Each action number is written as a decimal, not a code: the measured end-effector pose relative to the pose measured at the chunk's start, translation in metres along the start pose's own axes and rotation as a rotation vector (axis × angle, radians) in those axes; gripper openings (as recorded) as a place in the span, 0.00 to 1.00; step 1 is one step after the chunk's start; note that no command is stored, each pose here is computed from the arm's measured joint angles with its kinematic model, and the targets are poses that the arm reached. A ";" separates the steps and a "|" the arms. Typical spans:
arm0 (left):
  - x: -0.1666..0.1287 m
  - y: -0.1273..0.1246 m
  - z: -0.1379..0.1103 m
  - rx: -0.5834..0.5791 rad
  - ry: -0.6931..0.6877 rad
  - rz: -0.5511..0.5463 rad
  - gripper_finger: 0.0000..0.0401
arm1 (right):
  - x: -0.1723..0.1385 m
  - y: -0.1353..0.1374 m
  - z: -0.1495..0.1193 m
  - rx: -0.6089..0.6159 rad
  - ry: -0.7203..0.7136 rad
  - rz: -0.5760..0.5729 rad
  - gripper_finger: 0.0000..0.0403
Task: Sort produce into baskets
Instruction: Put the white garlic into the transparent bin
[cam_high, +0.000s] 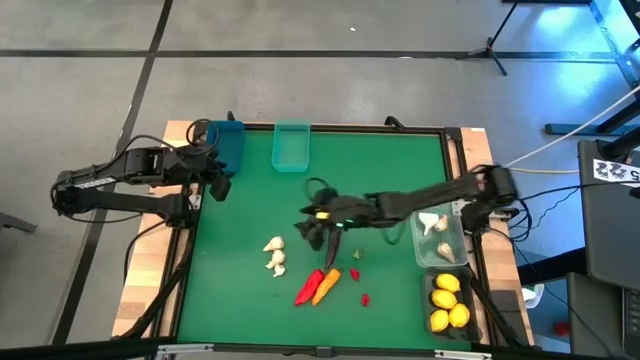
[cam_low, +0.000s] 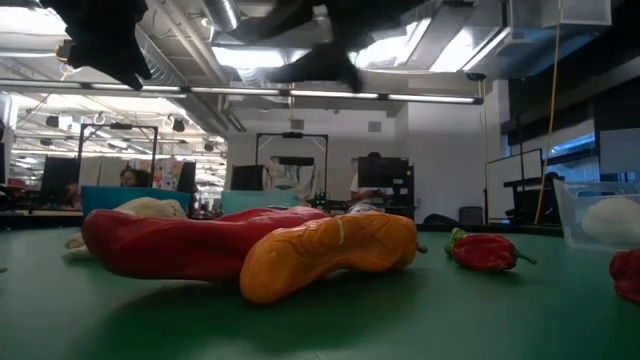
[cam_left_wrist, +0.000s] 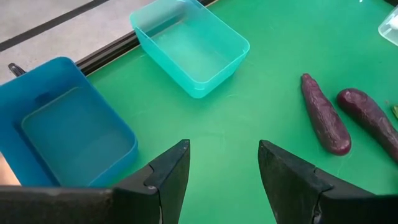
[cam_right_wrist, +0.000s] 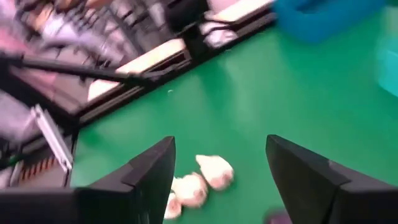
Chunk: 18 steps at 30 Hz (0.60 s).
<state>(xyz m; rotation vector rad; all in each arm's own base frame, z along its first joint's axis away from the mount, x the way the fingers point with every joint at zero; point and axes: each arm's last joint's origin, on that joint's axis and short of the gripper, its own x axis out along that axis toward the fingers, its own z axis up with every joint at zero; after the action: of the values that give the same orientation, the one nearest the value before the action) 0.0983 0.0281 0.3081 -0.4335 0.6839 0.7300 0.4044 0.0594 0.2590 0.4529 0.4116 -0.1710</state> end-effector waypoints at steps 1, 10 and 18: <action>0.000 0.000 0.000 -0.001 0.000 0.000 0.46 | 0.012 0.002 0.005 -0.036 0.012 0.022 0.62; 0.000 0.000 0.000 -0.001 0.002 0.001 0.46 | 0.078 0.014 0.031 -0.285 0.155 0.113 0.71; 0.000 0.000 0.000 -0.001 0.004 0.001 0.46 | 0.108 0.011 0.018 -0.381 0.229 0.121 0.78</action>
<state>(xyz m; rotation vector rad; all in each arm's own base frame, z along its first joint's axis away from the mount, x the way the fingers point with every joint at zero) 0.0980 0.0280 0.3079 -0.4354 0.6873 0.7310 0.5110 0.0530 0.2327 0.1203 0.6256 0.0783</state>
